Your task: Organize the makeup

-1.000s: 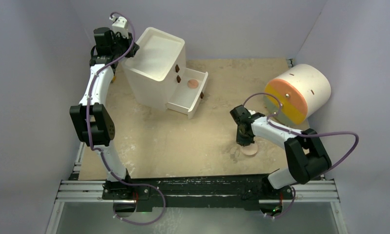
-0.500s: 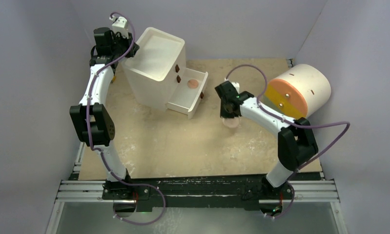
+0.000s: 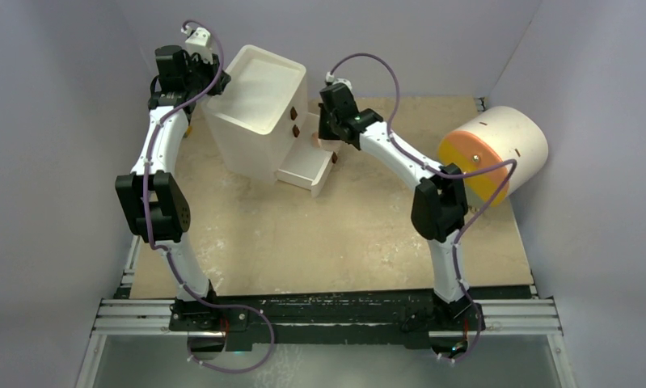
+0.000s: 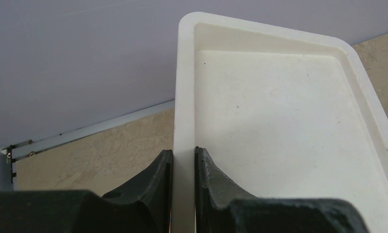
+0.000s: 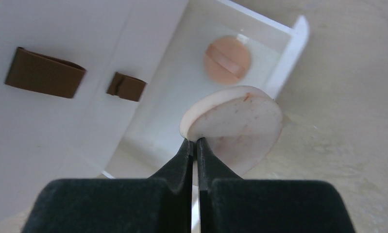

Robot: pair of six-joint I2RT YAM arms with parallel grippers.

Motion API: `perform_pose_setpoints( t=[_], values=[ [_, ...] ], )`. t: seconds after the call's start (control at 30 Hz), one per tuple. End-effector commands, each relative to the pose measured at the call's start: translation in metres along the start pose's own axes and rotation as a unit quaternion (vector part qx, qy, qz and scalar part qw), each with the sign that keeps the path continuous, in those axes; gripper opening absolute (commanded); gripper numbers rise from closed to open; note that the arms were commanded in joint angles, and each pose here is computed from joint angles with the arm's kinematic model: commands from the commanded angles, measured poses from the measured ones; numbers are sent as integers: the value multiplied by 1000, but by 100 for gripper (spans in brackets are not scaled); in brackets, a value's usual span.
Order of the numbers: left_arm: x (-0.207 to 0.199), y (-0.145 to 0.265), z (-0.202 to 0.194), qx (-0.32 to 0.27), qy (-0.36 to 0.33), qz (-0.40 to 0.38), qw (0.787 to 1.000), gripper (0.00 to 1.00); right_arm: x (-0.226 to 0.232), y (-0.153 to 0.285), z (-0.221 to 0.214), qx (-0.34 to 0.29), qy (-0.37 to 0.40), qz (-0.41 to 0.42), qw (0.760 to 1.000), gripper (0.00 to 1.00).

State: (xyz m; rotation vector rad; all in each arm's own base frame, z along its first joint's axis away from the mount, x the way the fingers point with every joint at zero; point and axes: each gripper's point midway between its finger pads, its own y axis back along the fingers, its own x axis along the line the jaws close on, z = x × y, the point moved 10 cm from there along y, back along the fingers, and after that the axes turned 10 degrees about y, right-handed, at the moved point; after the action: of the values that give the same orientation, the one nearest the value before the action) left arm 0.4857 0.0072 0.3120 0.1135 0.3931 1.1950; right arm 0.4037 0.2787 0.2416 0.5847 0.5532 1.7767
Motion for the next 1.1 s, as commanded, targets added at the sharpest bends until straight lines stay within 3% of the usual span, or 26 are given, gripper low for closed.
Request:
perform_pose_setpoints(
  t=[0.0,0.37,0.73,1.07],
  values=[
    [0,-11,-80,166,81,-9,983,0,35,-7,15,-22,31,64,997,0],
    [1,-10,-80,168,81,-7,982,0,64,-45,-24,31,53,92,994,1],
    [1,-11,-80,167,82,-7,982,0,56,-37,-30,43,66,75,994,43],
    [1,-11,-81,169,82,-7,982,0,25,8,6,-32,63,48,996,45]
  ],
)
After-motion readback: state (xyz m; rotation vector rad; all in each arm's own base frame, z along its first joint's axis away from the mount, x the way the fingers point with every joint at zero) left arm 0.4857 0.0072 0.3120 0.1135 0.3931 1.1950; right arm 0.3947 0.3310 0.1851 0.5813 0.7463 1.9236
